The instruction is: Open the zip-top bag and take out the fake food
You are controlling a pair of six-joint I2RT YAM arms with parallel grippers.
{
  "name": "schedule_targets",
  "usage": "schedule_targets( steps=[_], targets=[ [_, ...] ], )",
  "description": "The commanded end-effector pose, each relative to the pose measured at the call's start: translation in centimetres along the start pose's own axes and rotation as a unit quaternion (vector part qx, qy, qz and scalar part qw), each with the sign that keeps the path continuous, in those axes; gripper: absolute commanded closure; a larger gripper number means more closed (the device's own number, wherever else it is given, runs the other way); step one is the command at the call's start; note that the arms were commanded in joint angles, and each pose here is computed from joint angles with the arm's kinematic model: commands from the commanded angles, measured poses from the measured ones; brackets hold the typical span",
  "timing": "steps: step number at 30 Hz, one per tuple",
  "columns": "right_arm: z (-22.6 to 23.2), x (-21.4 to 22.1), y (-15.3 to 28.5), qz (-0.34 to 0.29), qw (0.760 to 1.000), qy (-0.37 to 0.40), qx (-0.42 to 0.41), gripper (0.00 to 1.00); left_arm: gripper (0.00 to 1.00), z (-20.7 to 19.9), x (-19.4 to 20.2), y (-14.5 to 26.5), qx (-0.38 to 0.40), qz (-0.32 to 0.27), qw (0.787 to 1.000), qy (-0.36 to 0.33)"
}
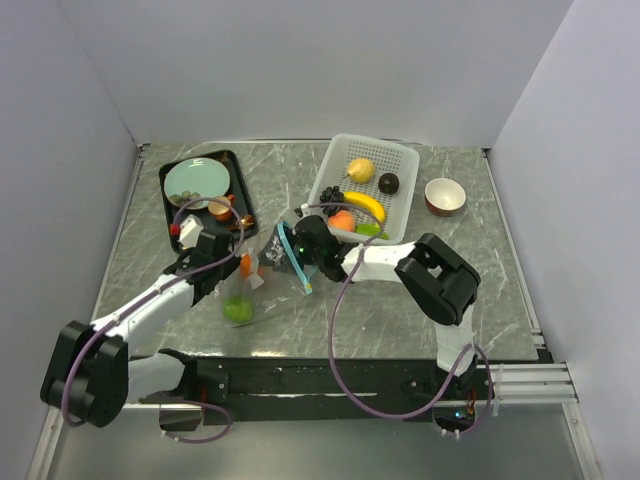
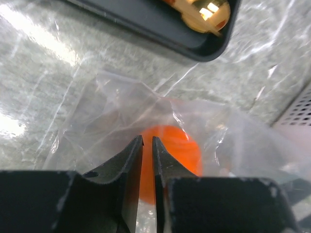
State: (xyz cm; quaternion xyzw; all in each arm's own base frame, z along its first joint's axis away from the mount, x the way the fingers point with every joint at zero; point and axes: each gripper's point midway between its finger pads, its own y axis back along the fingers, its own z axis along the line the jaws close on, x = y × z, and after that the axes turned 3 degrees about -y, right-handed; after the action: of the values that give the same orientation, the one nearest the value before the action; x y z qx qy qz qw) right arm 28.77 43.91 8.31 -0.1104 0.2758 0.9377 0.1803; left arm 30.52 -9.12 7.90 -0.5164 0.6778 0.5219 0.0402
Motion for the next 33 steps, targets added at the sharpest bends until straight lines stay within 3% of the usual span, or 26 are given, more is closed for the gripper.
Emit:
schedule_targets(
  steps=[1, 17, 22, 27, 33],
  targets=[
    [1.3, -0.9, -1.7, -0.015, 1.000, 0.006, -0.007, 0.24, 0.83, -2.1, 0.2, -0.6, 0.032, 0.012, 0.999, 0.011],
    [-0.7, 0.4, -2.9, -0.017, 0.998, 0.031, 0.045, 0.21, 0.90, -2.5, 2.8, -0.3, 0.081, 0.056, 0.995, 0.027],
    [-0.9, 0.3, -2.1, -0.028, 0.998, 0.026, 0.048, 0.29, 0.91, -0.2, 2.3, -0.3, 0.032, 0.037, 0.999, 0.019],
    [-0.7, 0.0, -1.1, -0.038, 0.998, 0.023, 0.040, 0.53, 0.92, 1.4, 2.0, -0.8, 0.007, 0.028, 0.999, 0.025],
    [0.0, -0.3, -0.1, -0.049, 0.998, 0.024, 0.033, 0.57, 0.92, 3.3, 1.9, -1.3, -0.022, 0.019, 0.999, 0.027]
  ],
)
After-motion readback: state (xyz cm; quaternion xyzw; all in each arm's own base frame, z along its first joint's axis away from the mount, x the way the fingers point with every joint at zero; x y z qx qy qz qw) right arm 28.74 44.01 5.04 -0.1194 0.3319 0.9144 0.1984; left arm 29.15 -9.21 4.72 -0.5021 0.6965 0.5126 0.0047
